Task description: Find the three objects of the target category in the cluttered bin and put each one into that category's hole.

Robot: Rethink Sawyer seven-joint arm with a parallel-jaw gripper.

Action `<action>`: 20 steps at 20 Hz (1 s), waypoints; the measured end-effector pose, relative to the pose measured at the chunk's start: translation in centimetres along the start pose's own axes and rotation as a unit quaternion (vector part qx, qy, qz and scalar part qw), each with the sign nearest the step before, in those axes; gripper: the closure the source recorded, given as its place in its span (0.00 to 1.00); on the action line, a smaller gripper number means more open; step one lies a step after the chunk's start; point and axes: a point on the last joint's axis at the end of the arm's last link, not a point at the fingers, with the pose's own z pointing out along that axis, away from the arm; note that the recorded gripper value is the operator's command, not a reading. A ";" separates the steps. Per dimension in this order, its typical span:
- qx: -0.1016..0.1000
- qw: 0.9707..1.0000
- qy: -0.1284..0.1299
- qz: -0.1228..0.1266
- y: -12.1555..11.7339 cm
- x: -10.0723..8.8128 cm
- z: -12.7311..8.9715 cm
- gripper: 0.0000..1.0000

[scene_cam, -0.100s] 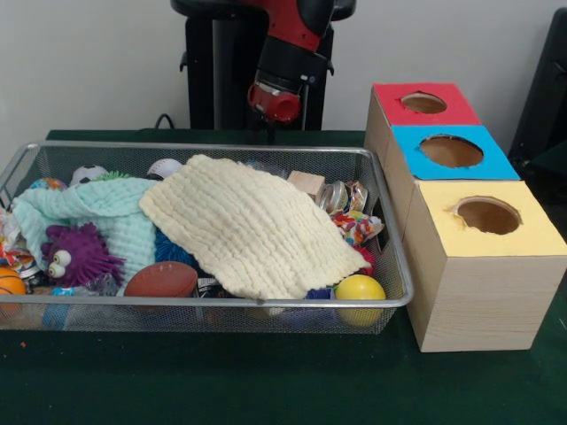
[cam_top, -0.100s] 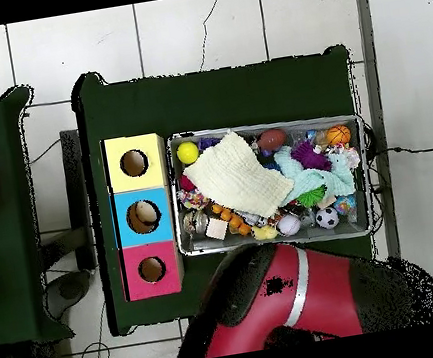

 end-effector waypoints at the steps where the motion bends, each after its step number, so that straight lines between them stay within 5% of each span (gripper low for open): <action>1: 0.003 1.000 0.000 0.008 0.1 0.0 0.0 0.00; 9: 0.023 0.999 0.007 0.040 0.6 -0.4 0.2 0.00; 20: 0.040 0.998 0.013 0.046 0.8 -0.4 0.2 0.00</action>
